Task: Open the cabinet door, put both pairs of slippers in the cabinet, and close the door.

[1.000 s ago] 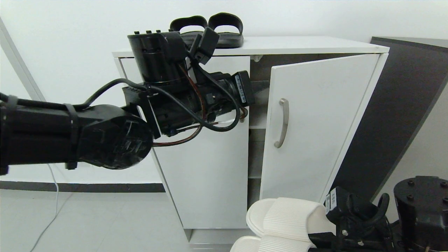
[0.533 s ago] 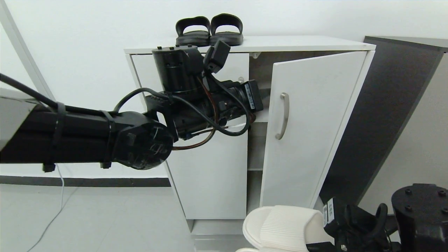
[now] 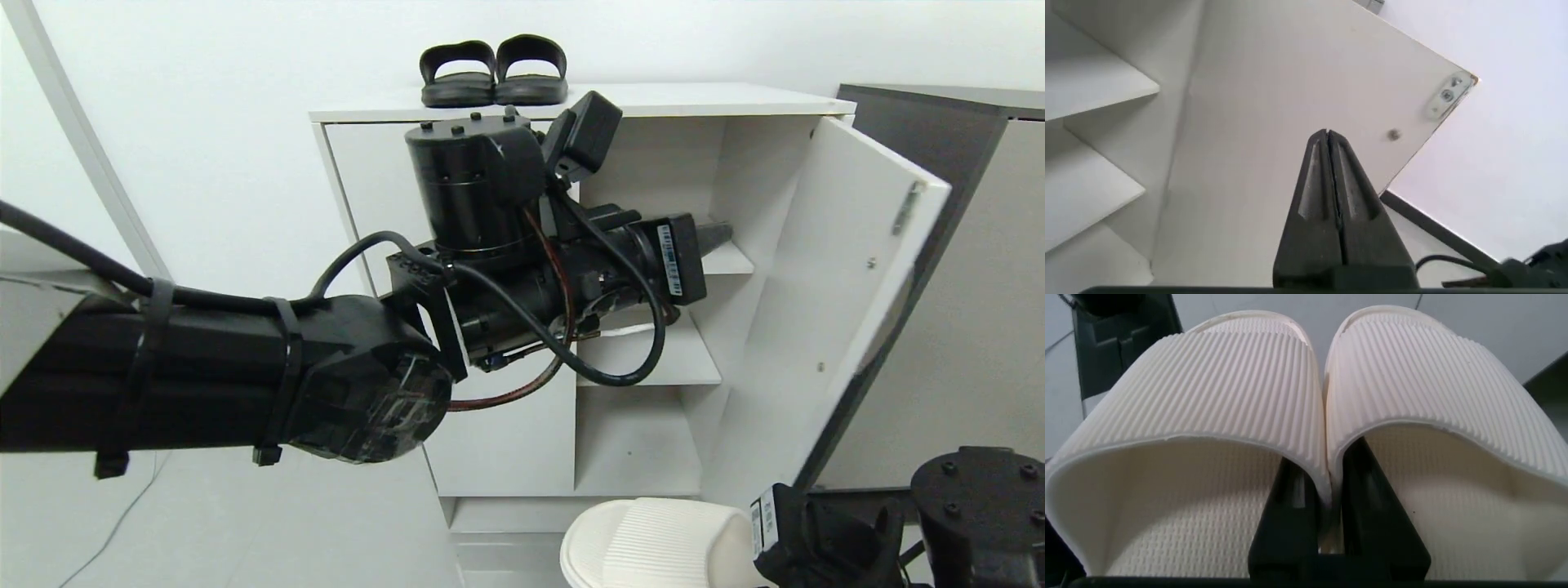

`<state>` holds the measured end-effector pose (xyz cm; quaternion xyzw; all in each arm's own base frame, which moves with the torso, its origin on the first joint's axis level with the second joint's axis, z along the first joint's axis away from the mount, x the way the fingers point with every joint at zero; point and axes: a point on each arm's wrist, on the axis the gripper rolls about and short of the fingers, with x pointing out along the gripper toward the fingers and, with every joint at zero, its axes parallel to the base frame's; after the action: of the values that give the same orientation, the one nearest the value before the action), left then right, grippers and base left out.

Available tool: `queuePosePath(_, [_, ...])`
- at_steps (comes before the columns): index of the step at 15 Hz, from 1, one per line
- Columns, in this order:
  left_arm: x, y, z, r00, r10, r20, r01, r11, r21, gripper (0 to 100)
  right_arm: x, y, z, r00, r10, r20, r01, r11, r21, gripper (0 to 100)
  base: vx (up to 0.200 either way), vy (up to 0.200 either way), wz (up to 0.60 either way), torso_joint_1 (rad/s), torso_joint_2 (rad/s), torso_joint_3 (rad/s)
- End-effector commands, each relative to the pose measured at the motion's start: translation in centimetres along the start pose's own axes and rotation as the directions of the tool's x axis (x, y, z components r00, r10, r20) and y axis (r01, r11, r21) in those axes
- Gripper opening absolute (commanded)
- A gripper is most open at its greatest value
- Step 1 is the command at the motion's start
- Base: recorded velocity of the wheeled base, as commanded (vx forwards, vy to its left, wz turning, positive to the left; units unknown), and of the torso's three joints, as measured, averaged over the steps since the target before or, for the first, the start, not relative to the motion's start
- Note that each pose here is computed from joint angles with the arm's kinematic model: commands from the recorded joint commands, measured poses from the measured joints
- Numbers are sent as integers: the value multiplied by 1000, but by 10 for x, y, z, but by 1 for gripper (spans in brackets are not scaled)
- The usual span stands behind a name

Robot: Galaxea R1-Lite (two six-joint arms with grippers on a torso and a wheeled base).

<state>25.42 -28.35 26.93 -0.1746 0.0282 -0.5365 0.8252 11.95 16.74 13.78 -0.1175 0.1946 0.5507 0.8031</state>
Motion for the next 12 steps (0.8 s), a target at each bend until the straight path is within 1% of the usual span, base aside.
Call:
queuePosePath(1, [-4,6,1,1000,29,3,-29,1000,1,0,1,0,0,1000,-1,5,1,1000,-2,0,0,0,0,0,0,0])
queuePosePath(4, [-28,24,29,985,146,93,-148,989,21,0,3,-2,0,1000,-6,0,6,1000,4,0,0,0,0,0,0,0])
queuePosePath(5, [-43,26,40,977,176,117,-180,983,27,0,3,-2,0,1000,-8,6,8,1000,2,0,0,0,0,0,0,0])
queuePosePath(6, [-62,25,49,971,199,132,-205,978,31,0,3,-2,1,1000,-10,11,10,1000,1,0,0,0,0,0,0,0])
queuePosePath(8, [-110,15,60,954,250,164,-259,965,39,0,4,-5,1,1000,-24,9,24,1000,13,0,0,0,0,0,0,0])
queuePosePath(9, [-139,6,65,941,279,190,-293,954,55,0,6,-12,4,999,-48,12,48,999,24,0,0,0,0,0,0,0])
queuePosePath(10, [-168,-4,65,927,310,209,-332,940,79,0,9,-19,7,997,-82,15,81,996,38,0,0,0,0,0,0,0])
queuePosePath(11, [-201,-15,62,905,371,206,-397,913,98,0,14,-26,8,991,-131,6,130,989,64,0,0,0,0,0,0,0])
queuePosePath(12, [-230,-25,55,877,444,186,-468,876,118,0,19,-32,12,982,-190,1,189,977,98,0,0,0,0,0,0,0])
